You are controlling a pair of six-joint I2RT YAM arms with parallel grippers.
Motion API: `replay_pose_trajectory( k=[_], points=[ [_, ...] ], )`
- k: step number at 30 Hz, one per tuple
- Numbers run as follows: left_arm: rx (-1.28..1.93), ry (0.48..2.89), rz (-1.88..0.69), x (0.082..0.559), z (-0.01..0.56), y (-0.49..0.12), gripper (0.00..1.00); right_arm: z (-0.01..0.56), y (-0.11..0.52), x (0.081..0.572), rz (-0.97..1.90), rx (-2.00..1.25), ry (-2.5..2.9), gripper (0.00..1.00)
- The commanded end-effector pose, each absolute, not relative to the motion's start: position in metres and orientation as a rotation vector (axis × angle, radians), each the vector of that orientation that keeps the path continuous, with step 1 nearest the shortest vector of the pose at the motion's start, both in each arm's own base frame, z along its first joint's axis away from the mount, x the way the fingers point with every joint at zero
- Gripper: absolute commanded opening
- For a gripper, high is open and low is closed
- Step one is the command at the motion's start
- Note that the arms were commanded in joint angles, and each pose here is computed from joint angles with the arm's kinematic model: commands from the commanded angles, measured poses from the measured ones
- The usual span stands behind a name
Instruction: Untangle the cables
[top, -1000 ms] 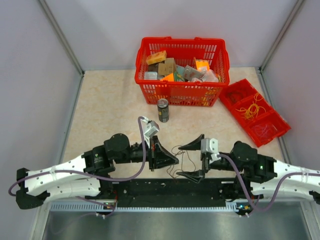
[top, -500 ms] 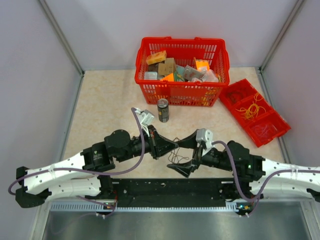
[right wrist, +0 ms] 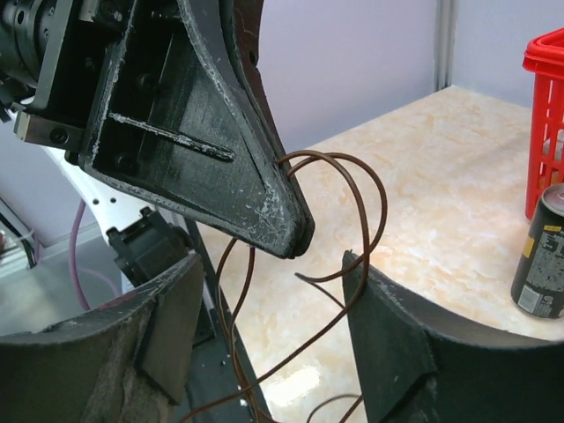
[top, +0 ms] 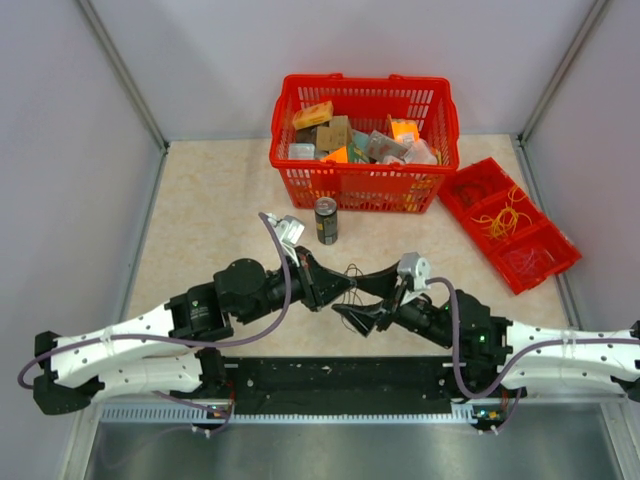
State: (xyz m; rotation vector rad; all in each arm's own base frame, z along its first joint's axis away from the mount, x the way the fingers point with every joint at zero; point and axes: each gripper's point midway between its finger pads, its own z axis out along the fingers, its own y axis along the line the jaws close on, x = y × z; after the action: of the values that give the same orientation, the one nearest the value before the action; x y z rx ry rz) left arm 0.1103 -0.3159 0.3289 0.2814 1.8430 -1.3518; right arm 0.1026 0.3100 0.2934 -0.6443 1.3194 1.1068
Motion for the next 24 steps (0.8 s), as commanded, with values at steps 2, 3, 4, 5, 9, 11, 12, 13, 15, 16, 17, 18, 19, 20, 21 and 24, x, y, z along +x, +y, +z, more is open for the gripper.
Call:
replay_pose_trajectory(
  k=[2,3,4,5,9,11,12,13,15,16,17,18,19,20,21,24],
  points=[
    [0.240,1.785,-1.393,0.115,0.348,-0.320,0.00,0.317,0.308,0.100,1.169,-0.572,1.230,0.53],
    [0.234,1.787,-1.391,0.116,0.348,-0.321,0.00,0.316,0.309,0.100,1.165,-0.573,1.231,0.49],
    [0.232,1.784,-1.392,0.117,0.348,-0.320,0.00,0.318,0.308,0.101,1.164,-0.565,1.229,0.45],
    [0.230,1.784,-1.391,0.117,0.348,-0.321,0.00,0.316,0.308,0.102,1.159,-0.559,1.233,0.42],
    [0.229,1.767,-1.409,0.117,0.352,-0.324,0.00,0.318,0.307,0.105,1.156,-0.541,1.241,0.24],
    [0.236,1.769,-1.394,0.119,0.351,-0.325,0.00,0.315,0.307,0.105,1.156,-0.536,1.261,0.00],
    [0.234,1.776,-1.382,0.120,0.350,-0.324,0.01,0.315,0.307,0.106,1.157,-0.526,1.270,0.00],
    [0.234,1.774,-1.381,0.120,0.351,-0.324,0.05,0.312,0.307,0.106,1.153,-0.527,1.278,0.00],
    [0.239,1.762,-1.381,0.121,0.353,-0.321,0.21,0.307,0.303,0.109,1.144,-0.506,1.301,0.00],
    [0.239,1.755,-1.379,0.121,0.353,-0.320,0.33,0.304,0.301,0.111,1.138,-0.494,1.307,0.00],
    [0.235,1.746,-1.379,0.122,0.354,-0.318,0.47,0.302,0.298,0.113,1.133,-0.479,1.318,0.00],
    [0.229,1.738,-1.375,0.122,0.355,-0.314,0.59,0.299,0.295,0.114,1.130,-0.466,1.332,0.00],
    [0.223,1.730,-1.366,0.124,0.354,-0.310,0.66,0.294,0.292,0.116,1.119,-0.458,1.349,0.00],
    [0.225,1.722,-1.365,0.124,0.355,-0.307,0.73,0.292,0.287,0.118,1.117,-0.442,1.363,0.00],
    [0.227,1.716,-1.362,0.123,0.354,-0.304,0.78,0.288,0.282,0.119,1.114,-0.422,1.380,0.00],
    [0.247,1.705,-1.338,0.122,0.352,-0.293,0.96,0.272,0.264,0.128,1.084,-0.369,1.435,0.00]
  ],
)
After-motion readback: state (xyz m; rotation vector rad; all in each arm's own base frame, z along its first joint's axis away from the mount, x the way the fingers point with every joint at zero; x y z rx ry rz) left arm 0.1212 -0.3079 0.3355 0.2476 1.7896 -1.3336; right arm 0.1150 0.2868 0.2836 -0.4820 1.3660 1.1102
